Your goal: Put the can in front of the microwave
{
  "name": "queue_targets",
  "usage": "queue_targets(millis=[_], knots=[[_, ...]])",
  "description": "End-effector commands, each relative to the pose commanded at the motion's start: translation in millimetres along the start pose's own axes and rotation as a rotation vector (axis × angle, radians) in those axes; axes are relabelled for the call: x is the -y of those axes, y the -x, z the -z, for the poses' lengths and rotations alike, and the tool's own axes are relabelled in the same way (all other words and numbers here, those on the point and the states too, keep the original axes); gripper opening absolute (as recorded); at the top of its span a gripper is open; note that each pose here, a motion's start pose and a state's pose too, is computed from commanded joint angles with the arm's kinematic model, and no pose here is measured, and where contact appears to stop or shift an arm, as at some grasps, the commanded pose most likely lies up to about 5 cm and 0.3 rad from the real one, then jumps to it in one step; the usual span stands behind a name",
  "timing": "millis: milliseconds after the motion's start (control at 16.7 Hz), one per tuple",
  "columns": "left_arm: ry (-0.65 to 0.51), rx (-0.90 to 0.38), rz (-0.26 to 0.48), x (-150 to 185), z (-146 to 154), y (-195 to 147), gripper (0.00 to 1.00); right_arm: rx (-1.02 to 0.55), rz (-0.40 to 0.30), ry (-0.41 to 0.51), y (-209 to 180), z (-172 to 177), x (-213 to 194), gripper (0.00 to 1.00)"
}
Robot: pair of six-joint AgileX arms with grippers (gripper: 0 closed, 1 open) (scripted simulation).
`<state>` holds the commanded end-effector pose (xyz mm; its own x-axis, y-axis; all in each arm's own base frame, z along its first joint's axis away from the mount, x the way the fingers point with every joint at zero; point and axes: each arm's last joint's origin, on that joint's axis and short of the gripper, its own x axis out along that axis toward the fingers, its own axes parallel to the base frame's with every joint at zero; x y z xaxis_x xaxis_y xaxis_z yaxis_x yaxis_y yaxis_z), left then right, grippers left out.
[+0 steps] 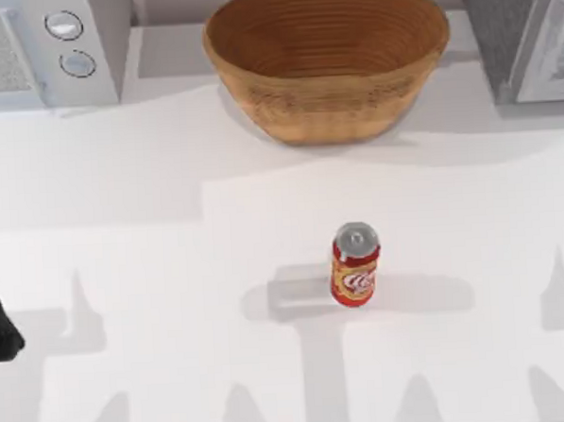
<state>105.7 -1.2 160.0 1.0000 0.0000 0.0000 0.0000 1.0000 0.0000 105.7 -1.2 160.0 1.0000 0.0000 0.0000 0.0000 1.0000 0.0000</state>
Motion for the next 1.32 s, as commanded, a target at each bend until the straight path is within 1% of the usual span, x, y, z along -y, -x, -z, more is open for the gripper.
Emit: queue_targets(millis=[180, 360, 480, 660, 840, 1020, 1140, 1320], knots=[[-0.001, -0.007, 0.004, 0.4, -1.7, 0.0, 1.00, 0.000, 0.000, 0.000, 0.0, 0.0, 0.0, 1.00], [-0.003, -0.069, 0.037, 3.9, -17.7, -1.2, 1.00, 0.000, 0.000, 0.000, 0.0, 0.0, 0.0, 1.00], [-0.006, -0.143, 0.077, 8.4, -38.5, -4.8, 1.00, 0.000, 0.000, 0.000, 0.0, 0.0, 0.0, 1.00], [-0.018, -0.289, 0.155, 19.4, -80.7, -20.5, 1.00, 0.000, 0.000, 0.000, 0.0, 0.0, 0.0, 1.00], [-0.050, -0.472, 0.246, 39.2, -120.2, -50.6, 1.00, 0.000, 0.000, 0.000, 0.0, 0.0, 0.0, 1.00], [-0.105, -0.669, 0.338, 71.5, -149.5, -91.8, 1.00, 0.000, 0.000, 0.000, 0.0, 0.0, 0.0, 1.00], [-0.158, -0.800, 0.402, 101.5, -159.8, -121.2, 1.00, 0.000, 0.000, 0.000, 0.0, 0.0, 0.0, 1.00], [-0.247, -0.983, 0.473, 153.2, -160.7, -161.9, 1.00, 0.000, 0.000, 0.000, 0.0, 0.0, 0.0, 1.00]])
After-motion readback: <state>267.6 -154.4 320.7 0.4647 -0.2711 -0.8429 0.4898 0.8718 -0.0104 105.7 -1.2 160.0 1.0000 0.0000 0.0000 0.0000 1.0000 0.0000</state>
